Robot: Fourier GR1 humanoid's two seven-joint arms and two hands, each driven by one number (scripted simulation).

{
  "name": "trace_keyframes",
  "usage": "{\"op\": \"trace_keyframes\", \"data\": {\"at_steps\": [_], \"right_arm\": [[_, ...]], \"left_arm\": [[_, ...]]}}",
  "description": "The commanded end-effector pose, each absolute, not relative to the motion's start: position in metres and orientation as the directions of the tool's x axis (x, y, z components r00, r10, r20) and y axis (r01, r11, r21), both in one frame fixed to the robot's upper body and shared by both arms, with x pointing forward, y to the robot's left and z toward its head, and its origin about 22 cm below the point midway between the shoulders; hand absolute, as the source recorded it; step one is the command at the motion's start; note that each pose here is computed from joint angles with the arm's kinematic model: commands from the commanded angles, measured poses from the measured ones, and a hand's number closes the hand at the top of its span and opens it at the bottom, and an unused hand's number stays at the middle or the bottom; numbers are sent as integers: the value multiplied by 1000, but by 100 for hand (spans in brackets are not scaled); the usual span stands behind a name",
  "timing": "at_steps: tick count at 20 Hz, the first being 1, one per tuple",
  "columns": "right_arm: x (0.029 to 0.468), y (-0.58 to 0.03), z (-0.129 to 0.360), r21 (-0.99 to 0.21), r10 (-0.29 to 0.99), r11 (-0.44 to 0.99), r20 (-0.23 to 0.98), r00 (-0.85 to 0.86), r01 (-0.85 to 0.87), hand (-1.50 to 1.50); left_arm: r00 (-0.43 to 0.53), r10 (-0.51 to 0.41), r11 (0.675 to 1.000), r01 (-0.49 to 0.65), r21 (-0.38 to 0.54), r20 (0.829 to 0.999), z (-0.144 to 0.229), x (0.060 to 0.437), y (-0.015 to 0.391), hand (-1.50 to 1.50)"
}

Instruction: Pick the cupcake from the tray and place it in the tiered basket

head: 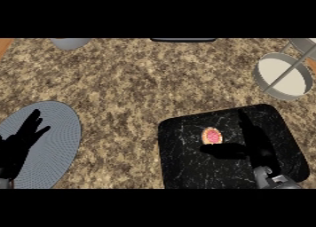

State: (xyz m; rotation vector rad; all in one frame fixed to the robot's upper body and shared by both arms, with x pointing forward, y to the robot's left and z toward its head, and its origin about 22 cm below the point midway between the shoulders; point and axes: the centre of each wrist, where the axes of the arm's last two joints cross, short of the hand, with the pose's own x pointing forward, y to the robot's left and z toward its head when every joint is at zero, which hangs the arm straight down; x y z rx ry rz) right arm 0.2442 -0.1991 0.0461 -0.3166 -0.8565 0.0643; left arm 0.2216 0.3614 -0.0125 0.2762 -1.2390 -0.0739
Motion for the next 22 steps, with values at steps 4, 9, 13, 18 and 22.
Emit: {"op": "trace_keyframes", "data": {"at_steps": [4, 9, 13, 18, 22], "right_arm": [[248, -204, 26, -304, 215, 952, 710, 670, 17, -150], [261, -158, 27, -351, 285, 936, 789, 545, 18, 150], [252, -175, 4, -355, 261, 932, 800, 540, 76, 150], [255, -178, 45, -367, 211, 907, 819, 533, 205, 150], [231, -191, 48, -400, 203, 878, 809, 552, 264, 150]], "left_arm": [[363, -197, 963, -100, 248, 911, -23, 223, 354, 0], [348, -217, 960, -93, 264, 912, -2, 229, 368, 0], [347, -200, 963, -100, 249, 916, -23, 212, 359, 0], [366, -200, 962, -104, 253, 909, -11, 226, 355, 0], [383, -188, 965, -97, 242, 904, -19, 201, 362, 0]]}}
